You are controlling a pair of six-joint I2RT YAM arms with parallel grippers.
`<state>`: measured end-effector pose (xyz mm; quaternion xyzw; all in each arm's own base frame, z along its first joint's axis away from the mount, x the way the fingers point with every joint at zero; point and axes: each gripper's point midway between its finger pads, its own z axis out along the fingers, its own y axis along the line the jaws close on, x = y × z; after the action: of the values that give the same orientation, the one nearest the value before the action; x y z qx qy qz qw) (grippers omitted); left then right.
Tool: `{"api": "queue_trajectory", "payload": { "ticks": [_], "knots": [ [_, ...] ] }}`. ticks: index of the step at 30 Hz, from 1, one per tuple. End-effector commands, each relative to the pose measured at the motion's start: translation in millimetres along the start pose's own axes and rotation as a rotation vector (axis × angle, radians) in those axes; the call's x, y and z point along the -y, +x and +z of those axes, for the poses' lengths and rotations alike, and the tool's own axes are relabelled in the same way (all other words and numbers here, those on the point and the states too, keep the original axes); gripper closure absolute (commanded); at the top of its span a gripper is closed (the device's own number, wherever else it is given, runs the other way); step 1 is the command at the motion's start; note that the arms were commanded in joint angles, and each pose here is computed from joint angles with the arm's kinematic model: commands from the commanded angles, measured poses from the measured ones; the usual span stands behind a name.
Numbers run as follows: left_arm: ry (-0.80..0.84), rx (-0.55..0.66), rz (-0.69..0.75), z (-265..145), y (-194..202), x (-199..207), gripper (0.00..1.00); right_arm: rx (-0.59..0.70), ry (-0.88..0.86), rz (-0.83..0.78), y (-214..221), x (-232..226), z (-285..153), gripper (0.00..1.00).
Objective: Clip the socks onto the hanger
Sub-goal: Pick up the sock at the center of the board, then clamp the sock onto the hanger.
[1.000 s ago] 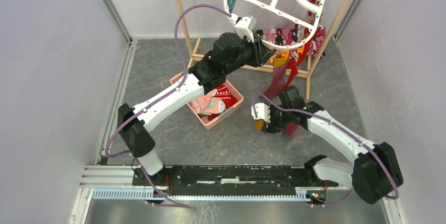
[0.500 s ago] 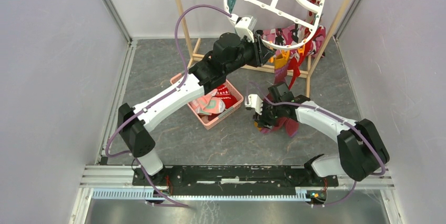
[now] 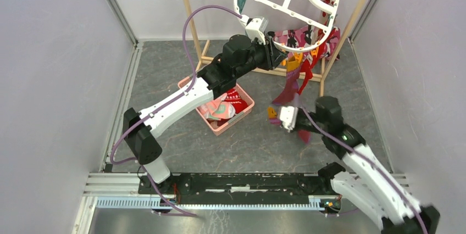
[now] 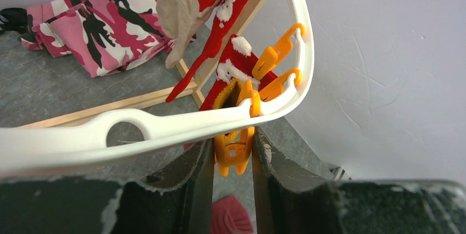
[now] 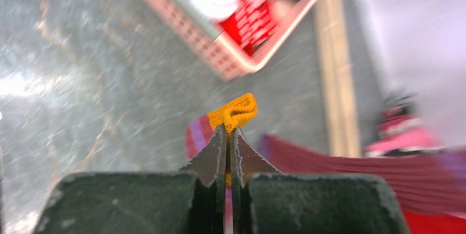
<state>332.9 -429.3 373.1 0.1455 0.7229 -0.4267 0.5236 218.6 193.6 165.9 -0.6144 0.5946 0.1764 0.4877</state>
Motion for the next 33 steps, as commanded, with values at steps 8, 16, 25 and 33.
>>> {"api": "queue_trajectory", "payload": {
  "ticks": [8, 16, 25, 33],
  "knots": [
    [0.065, 0.049, -0.028, -14, -21, 21, 0.69, 0.239, 0.536, -0.173, -72, 67, -76, 1.00],
    [0.075, 0.066, -0.055, -16, -30, 27, 0.69, 0.270, 0.701, 0.018, -86, 112, -87, 1.00],
    [0.062, 0.071, -0.081, -13, -34, 27, 0.69, 0.337, 0.816, 0.142, -109, 149, -99, 1.00],
    [0.038, 0.069, -0.107, -9, -35, 24, 0.71, 0.358, 0.826, 0.151, -118, 159, -97, 1.00]
  ]
}}
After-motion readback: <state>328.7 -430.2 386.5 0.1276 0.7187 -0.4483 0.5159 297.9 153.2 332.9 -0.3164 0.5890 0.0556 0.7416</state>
